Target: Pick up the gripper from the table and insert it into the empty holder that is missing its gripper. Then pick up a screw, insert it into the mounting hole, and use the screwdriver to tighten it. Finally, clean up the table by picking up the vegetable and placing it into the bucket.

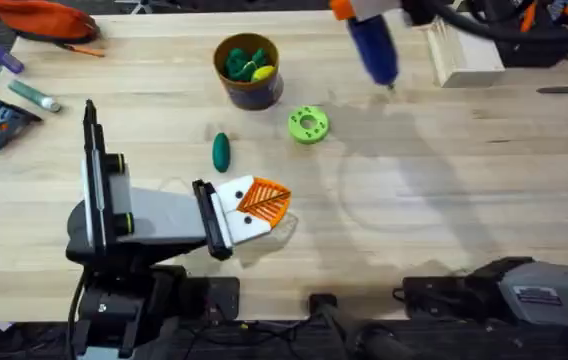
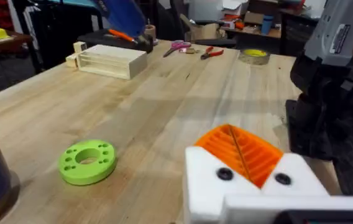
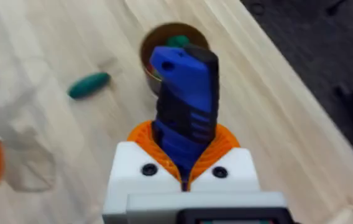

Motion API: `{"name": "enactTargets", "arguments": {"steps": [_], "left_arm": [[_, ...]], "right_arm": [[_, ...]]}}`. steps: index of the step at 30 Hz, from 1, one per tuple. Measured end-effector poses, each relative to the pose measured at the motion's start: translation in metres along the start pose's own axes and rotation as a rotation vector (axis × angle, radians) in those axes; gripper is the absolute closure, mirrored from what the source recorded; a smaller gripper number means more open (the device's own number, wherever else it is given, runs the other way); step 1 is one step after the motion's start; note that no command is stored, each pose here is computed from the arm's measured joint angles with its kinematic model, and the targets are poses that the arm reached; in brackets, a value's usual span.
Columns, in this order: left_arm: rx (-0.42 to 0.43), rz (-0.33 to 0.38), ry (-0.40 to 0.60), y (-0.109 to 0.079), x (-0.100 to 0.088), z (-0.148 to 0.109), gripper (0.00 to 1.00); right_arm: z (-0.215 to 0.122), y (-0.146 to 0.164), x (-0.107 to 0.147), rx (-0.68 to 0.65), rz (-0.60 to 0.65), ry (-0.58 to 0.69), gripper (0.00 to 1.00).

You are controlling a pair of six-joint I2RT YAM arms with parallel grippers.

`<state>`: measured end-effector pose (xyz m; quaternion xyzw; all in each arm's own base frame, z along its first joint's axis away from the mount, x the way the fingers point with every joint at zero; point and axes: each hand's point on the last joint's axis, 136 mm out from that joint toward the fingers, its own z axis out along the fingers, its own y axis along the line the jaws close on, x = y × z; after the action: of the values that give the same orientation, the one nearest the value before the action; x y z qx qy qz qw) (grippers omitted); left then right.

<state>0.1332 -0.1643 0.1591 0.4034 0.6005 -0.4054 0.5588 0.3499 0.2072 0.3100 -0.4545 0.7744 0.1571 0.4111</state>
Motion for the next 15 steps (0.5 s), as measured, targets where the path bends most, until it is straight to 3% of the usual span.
{"name": "enactTargets", "arguments": {"steps": [7,15], "left_arm": [[0.000,0.000,0.000,0.000,0.000,0.000,0.985],[0.000,0.000,0.000,0.000,0.000,0.000,0.985]], "right_arm": [[-0.011,-0.015,0.047,0.027,-0.268,0.197,0.975],[0.001,-0.015,0.135,-0.205,-0.490,0.502,0.975]]}}
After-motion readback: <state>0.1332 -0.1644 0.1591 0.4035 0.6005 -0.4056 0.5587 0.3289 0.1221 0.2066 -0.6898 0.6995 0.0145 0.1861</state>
